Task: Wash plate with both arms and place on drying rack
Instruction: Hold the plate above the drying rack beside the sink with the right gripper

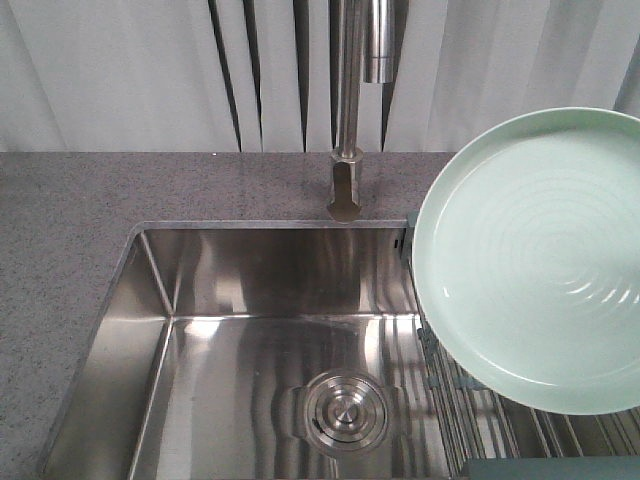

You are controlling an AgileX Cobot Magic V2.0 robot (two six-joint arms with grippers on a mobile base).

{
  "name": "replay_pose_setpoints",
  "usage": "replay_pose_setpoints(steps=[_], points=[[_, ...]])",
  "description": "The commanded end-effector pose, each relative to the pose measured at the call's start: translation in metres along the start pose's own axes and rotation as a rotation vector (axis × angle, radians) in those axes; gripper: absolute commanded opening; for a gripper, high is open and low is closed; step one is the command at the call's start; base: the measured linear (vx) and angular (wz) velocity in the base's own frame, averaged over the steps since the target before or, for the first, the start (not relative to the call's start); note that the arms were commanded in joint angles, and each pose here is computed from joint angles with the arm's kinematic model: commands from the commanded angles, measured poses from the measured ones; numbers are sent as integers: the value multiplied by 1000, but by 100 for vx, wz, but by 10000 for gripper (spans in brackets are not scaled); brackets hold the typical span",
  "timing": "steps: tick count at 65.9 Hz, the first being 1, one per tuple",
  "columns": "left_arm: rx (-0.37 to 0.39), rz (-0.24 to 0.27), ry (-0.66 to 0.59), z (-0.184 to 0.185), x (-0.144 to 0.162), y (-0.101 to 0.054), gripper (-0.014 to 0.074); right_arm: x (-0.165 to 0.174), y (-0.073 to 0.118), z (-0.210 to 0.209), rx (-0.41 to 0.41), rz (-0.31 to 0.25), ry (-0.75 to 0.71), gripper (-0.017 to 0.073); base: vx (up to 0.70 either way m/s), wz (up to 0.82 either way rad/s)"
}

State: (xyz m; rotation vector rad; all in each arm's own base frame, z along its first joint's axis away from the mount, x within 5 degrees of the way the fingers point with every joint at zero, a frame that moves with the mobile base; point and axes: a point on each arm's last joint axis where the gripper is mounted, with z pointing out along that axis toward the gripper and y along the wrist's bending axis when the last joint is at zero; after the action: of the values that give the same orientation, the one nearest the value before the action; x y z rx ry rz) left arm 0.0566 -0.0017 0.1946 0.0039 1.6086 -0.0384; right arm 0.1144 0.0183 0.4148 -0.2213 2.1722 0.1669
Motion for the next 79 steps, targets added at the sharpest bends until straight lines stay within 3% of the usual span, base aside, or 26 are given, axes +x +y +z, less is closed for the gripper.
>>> replay_pose_setpoints(steps=[1,79], points=[[6,-12,-46,1,2,0,-6,-11,0,-7,12,4,-95,-3,1,1],[6,-12,-46,1,2,0,-6,-11,0,-7,12,4,-95,-3,0,0]])
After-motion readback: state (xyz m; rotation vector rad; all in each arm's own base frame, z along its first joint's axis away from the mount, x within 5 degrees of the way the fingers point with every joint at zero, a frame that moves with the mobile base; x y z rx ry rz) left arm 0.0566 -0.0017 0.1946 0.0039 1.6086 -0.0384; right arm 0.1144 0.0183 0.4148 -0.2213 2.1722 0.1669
